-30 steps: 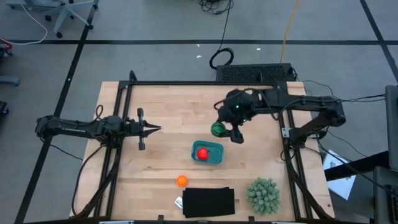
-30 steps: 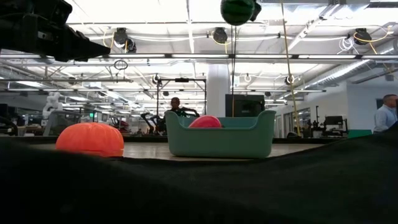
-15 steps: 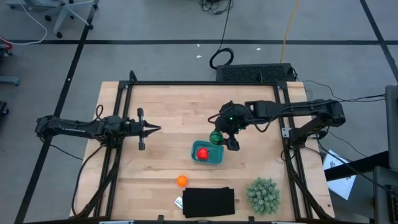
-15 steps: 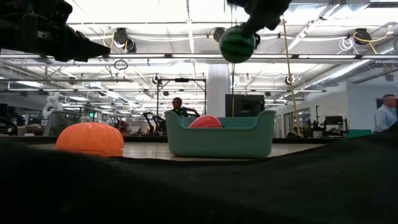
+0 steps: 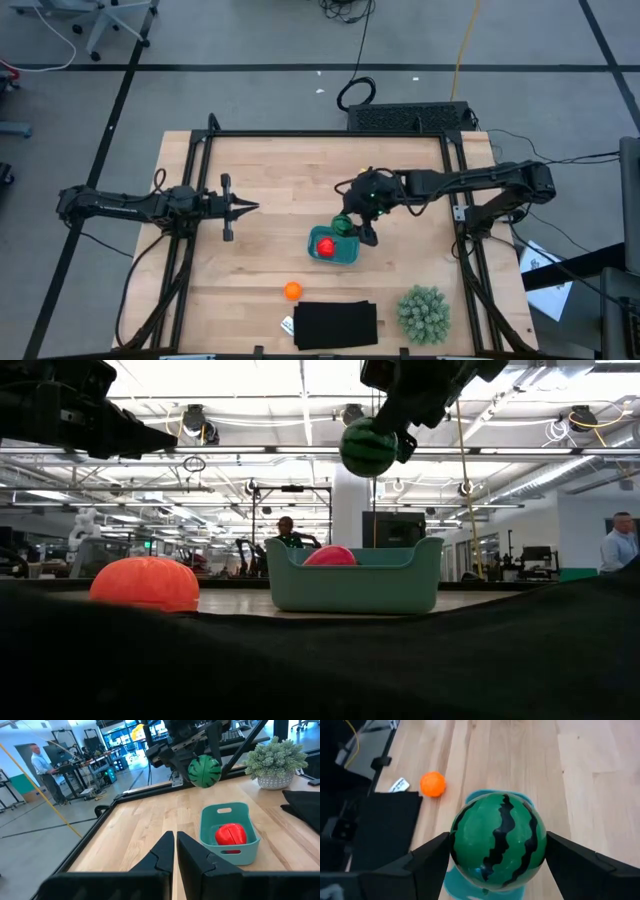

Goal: Pick and placing Produce into tupperware
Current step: Put the green watermelon into the blue container

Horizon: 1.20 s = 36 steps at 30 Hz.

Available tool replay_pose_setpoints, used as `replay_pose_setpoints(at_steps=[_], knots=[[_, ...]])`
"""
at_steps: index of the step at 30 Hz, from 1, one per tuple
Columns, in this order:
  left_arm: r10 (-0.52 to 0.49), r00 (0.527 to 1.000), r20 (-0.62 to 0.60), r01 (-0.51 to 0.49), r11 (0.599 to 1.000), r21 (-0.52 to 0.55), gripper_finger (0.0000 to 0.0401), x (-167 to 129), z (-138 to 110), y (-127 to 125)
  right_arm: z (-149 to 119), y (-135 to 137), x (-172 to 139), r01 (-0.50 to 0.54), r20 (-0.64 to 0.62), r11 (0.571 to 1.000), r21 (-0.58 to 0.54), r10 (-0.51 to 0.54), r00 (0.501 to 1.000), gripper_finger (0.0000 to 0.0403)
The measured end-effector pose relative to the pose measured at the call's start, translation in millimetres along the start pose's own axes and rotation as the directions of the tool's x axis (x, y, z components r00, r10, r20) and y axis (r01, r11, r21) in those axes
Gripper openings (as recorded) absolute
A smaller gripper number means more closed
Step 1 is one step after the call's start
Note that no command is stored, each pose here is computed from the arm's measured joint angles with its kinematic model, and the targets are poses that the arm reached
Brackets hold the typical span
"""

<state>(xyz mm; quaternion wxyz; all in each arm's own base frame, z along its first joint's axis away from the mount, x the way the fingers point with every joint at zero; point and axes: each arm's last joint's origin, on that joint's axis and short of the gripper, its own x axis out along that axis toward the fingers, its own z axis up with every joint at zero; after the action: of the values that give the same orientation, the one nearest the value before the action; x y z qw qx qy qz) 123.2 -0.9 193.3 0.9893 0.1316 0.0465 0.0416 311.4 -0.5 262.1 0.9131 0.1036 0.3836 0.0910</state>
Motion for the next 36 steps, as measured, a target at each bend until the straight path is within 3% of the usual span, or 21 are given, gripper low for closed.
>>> replay_pose_setpoints(at_steps=[6, 12, 26, 36], knots=[[0.0, 1.0, 0.001, 0.0, 1.0, 0.0, 0.0026, 0.0, 0.1, 0.0, 0.0, 0.2, 5.2, -0.003, 0.001, 0.997, 0.08, 0.003, 1.0, 0.0293], [0.0, 1.0, 0.0, 0.0, 1.0, 0.0, 0.0026, 0.0, 0.0, 0.0, -9.2, -1.9, 29.1, 0.005, -0.084, 0.995, 0.099, 0.003, 0.996, 0.0293], [-0.002, 1.0, -0.008, 0.002, 1.0, 0.002, 0.0026, 0.0, -0.8, -0.2, -22.1, -2.7, 53.0, -0.018, -0.186, 0.998, -0.058, 0.007, 0.983, 0.0293], [-0.003, 1.0, -0.014, 0.004, 1.0, 0.005, 0.0026, 0.0, -1.4, -0.3, -30.2, -1.4, 66.1, -0.035, -0.242, 0.996, -0.088, 0.013, 0.97, 0.0293]])
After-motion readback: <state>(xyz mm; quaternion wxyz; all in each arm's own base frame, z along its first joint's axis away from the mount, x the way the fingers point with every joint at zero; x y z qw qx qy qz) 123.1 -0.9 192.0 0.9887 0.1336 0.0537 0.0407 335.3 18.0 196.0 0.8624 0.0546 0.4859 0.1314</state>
